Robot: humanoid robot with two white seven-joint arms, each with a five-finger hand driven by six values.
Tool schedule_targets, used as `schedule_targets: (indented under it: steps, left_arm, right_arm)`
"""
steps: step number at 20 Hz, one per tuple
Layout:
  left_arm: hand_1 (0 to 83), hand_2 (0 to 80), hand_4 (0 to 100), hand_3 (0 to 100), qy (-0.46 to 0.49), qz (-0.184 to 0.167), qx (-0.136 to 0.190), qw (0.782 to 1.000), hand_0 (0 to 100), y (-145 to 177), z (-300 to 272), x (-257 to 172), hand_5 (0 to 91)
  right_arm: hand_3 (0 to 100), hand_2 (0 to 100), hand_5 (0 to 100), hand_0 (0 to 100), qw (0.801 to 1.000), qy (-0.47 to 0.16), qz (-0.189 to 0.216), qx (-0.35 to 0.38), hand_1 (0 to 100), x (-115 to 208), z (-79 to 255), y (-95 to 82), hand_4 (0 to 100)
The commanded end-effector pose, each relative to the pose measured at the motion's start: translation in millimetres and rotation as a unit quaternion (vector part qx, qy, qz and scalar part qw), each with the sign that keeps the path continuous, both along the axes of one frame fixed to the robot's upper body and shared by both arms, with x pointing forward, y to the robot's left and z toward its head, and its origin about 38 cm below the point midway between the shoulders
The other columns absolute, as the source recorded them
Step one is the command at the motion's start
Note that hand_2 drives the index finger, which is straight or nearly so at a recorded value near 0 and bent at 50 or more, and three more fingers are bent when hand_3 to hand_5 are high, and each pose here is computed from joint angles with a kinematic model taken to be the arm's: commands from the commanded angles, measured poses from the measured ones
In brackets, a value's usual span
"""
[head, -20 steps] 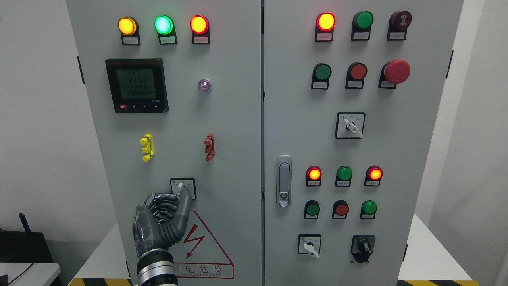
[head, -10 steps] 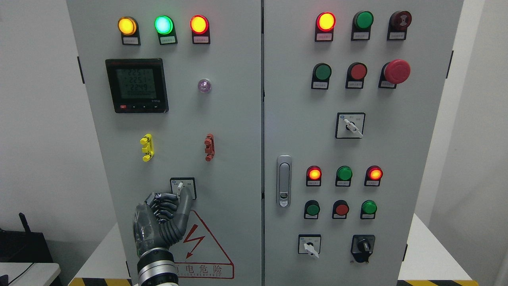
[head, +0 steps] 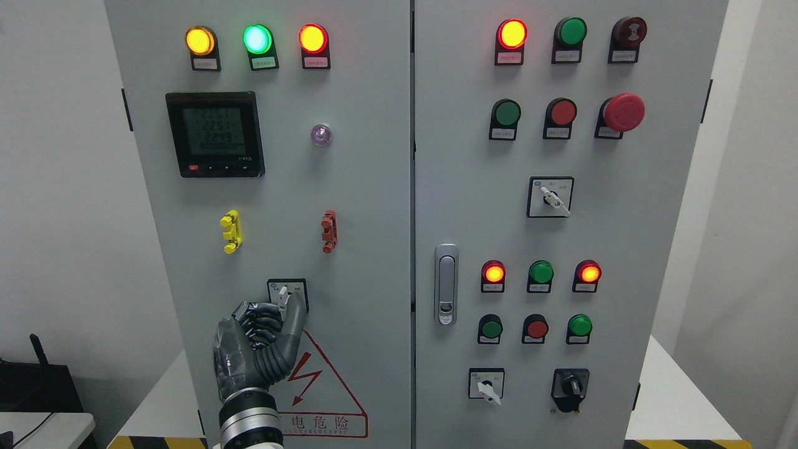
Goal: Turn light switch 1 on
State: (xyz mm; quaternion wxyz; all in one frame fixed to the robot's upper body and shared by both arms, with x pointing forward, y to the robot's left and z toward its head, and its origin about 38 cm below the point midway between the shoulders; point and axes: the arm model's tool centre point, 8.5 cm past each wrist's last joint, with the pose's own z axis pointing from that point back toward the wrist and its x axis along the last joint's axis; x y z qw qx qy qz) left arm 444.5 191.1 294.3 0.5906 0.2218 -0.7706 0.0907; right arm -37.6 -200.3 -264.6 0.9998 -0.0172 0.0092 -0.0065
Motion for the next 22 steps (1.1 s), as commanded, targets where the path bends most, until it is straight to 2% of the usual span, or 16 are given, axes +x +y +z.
schedule_targets:
  steps: [1,11,22]
  left_arm:
    - [51.5,58.0,83,80,0.000,-0.003,0.002,1.000,21,-1.8,0.3,0.0,74.0]
    - [49.3,58.4,83,80,0.000,-0.002,0.002,1.000,22,-1.7,0.4,-0.1,74.1]
    - [43.6,58.9,84,81,0.004,-0.001,0.002,1.000,30,-1.6,0.9,0.8,74.5]
  right_arm:
    - [0,0,0,12,1.000,0.000,-0.004,0.001,39,0.0,0.0,0.3,0]
    - [0,0,0,12,1.000,0.000,-0.004,0.001,39,0.0,0.0,0.3,0]
    - [0,0,0,12,1.000,0.000,-0.004,0.001,39,0.0,0.0,0.3,0]
